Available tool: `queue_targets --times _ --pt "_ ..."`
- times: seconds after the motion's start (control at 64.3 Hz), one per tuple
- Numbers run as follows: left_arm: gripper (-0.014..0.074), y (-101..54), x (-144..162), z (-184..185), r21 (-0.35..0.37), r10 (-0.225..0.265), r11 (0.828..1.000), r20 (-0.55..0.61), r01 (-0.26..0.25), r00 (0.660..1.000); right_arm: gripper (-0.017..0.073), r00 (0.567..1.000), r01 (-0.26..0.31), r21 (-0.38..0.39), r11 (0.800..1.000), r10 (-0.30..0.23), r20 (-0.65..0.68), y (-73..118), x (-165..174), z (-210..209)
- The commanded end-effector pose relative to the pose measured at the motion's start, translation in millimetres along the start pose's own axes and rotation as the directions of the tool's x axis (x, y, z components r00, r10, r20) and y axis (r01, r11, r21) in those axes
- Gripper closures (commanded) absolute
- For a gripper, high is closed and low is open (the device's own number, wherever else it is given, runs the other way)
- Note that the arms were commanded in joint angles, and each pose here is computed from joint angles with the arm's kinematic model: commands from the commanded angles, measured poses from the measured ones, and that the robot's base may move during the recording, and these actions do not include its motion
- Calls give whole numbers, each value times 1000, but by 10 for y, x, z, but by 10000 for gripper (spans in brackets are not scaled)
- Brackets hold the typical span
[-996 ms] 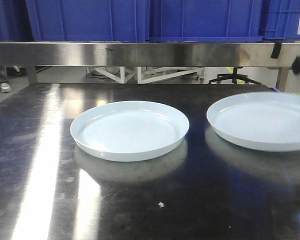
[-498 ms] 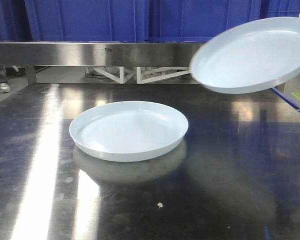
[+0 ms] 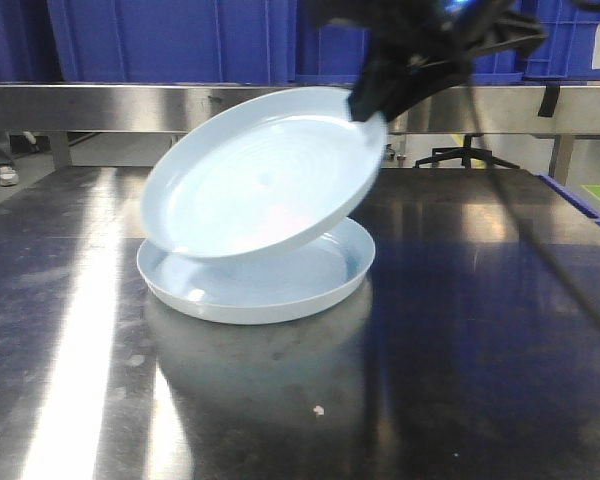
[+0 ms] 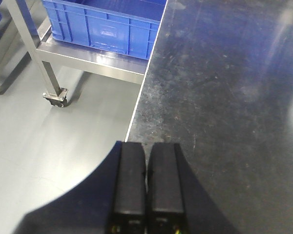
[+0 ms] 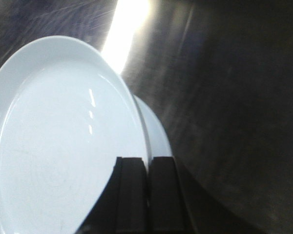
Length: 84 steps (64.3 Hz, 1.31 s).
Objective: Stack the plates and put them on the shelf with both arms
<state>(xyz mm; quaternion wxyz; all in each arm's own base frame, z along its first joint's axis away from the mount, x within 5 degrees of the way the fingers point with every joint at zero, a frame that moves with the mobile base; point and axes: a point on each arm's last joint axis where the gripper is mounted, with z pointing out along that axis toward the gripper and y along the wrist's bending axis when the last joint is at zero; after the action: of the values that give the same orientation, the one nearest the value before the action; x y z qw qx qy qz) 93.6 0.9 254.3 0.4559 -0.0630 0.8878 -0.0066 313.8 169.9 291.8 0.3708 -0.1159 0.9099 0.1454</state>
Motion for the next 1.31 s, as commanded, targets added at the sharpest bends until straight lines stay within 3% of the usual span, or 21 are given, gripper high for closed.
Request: queue_targets --times 0.0,0.109,0.249,0.342,0.871,0.965,1.089,1.151,1.291 --pt "496 -22 -122 -42 22 -6 1000 78 4 997 503 994 20 -39 999 -16 105 123 -208 -81" --pt "496 -22 -122 -42 22 -6 1000 78 4 997 459 999 22 -29 999 -20 49 127 -152 84" --pt "496 -22 -122 -42 22 -6 1000 78 4 997 205 999 22 -8 1000 -23 -38 102 -47 228" --pt "496 -22 -122 -42 22 -6 1000 78 4 997 127 997 23 1 1000 -23 -76 89 3 299" --pt "496 -22 -122 -42 22 -6 1000 78 4 997 144 984 25 26 999 -20 -180 43 199 661" --pt "496 -22 -122 -42 22 -6 1000 78 4 997 253 984 26 25 999 -21 -178 47 200 665" --pt "496 -22 -122 -42 22 -6 1000 78 4 997 529 986 25 22 999 -21 -167 50 186 655" --pt "496 -22 -122 -42 22 -6 1000 78 4 997 487 989 33 20 999 -29 -145 53 160 638" --pt "496 -22 -122 -42 22 -6 1000 78 4 997 508 996 56 13 998 -55 -67 66 40 486"
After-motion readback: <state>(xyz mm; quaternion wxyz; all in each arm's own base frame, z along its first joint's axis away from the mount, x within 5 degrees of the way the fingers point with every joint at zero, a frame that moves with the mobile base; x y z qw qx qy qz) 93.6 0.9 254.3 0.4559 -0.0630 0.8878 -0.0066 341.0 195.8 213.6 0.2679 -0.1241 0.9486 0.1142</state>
